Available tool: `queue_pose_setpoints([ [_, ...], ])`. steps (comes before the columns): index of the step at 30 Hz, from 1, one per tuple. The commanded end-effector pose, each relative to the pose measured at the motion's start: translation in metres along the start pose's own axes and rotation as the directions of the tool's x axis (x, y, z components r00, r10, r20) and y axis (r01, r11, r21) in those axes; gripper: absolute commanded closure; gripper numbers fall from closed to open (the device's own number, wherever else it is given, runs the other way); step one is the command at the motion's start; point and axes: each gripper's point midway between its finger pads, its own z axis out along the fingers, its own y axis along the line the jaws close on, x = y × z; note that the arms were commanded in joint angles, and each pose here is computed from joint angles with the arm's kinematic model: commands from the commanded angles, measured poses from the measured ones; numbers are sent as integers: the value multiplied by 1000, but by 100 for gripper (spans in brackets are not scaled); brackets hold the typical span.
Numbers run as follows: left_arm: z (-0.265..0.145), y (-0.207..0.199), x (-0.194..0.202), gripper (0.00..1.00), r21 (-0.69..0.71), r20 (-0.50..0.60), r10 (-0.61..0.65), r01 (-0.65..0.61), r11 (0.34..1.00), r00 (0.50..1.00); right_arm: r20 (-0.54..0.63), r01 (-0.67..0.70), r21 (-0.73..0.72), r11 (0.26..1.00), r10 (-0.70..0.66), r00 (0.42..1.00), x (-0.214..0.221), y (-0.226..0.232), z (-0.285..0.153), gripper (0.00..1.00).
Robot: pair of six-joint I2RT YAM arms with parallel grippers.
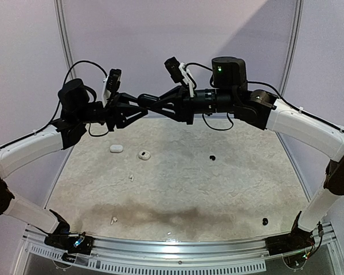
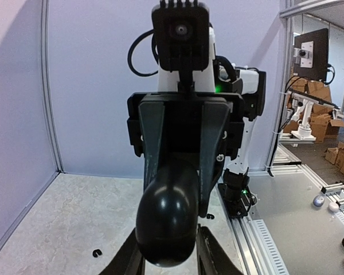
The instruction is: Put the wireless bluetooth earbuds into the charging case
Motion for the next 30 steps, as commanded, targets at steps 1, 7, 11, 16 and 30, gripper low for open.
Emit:
queue_pose_setpoints([
  [1, 5, -3, -2, 70, 19, 5, 2, -2, 1000, 1000, -32, 24, 11, 1000, -23, 999, 7, -2, 5, 100],
  [7, 5, -3, -2, 91, 23, 5, 3, -3, 1000, 1000, -44, 19, 14, 1000, -18, 999, 9, -4, 7, 100],
  [11, 5, -4, -3, 98, 26, 6, 4, -5, 1000, 1000, -67, 12, 24, 1000, -10, 998, 16, -7, 9, 100],
  [16, 5, -4, -4, 78, 27, 11, 3, -4, 1000, 1000, -74, 16, 25, 1000, -14, 997, 19, -8, 10, 100],
  [30, 6, -5, -6, 76, 45, 16, -1, 0, 999, 1000, -78, 28, 41, 999, -25, 997, 20, -10, 9, 100],
])
